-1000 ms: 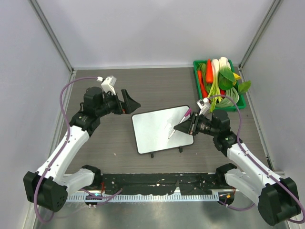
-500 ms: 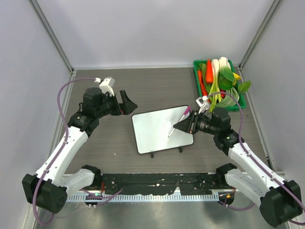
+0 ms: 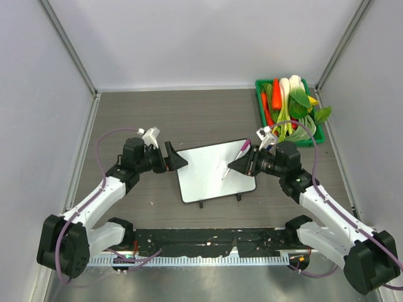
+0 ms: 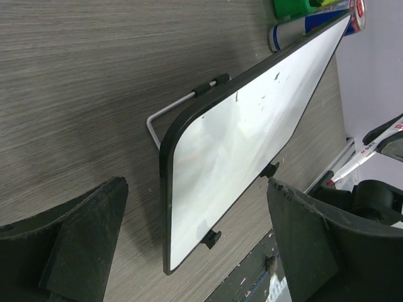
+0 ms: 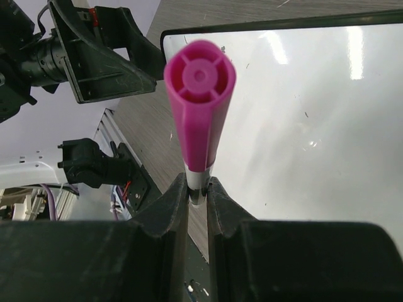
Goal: Write a sentence on the whiteboard
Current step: Hold the whiteboard at the center of the board, then pass from the right arm to the left
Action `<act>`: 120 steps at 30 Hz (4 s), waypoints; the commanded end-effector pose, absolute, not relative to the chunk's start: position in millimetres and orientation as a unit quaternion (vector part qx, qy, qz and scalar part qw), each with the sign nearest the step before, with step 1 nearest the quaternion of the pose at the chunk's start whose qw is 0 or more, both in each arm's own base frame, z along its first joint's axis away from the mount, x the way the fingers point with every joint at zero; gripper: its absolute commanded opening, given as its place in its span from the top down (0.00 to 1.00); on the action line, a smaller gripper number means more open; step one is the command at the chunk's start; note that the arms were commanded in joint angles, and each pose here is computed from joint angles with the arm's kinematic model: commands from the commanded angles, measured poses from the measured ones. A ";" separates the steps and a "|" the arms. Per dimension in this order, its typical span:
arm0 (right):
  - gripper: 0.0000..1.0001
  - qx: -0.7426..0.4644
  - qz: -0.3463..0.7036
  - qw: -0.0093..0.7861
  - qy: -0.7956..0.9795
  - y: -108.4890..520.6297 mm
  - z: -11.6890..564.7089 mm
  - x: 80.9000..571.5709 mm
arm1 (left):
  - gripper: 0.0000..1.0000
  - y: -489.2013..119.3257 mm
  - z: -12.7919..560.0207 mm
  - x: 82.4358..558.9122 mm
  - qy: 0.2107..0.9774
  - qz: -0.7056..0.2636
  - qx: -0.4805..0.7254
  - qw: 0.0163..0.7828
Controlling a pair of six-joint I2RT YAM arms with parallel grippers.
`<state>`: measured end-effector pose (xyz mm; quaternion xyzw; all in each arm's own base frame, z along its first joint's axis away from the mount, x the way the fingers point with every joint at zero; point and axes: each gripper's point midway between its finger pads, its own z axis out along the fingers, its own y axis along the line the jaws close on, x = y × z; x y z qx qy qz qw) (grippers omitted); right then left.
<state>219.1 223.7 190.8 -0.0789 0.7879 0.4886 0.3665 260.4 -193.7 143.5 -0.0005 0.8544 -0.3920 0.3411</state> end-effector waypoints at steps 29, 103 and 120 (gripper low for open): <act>0.99 -0.135 0.505 0.428 0.737 282.8 236.0 258.2 | 0.32 -222.0 120.2 244.5 0.785 -0.492 0.102 0.361; 0.99 -0.120 0.393 0.543 0.732 333.3 231.5 306.2 | 1.00 -208.8 93.4 229.9 0.813 -0.464 0.074 0.344; 0.99 -0.094 0.339 0.558 0.752 312.4 216.5 315.6 | 1.00 -209.0 93.0 229.8 0.813 -0.464 0.073 0.343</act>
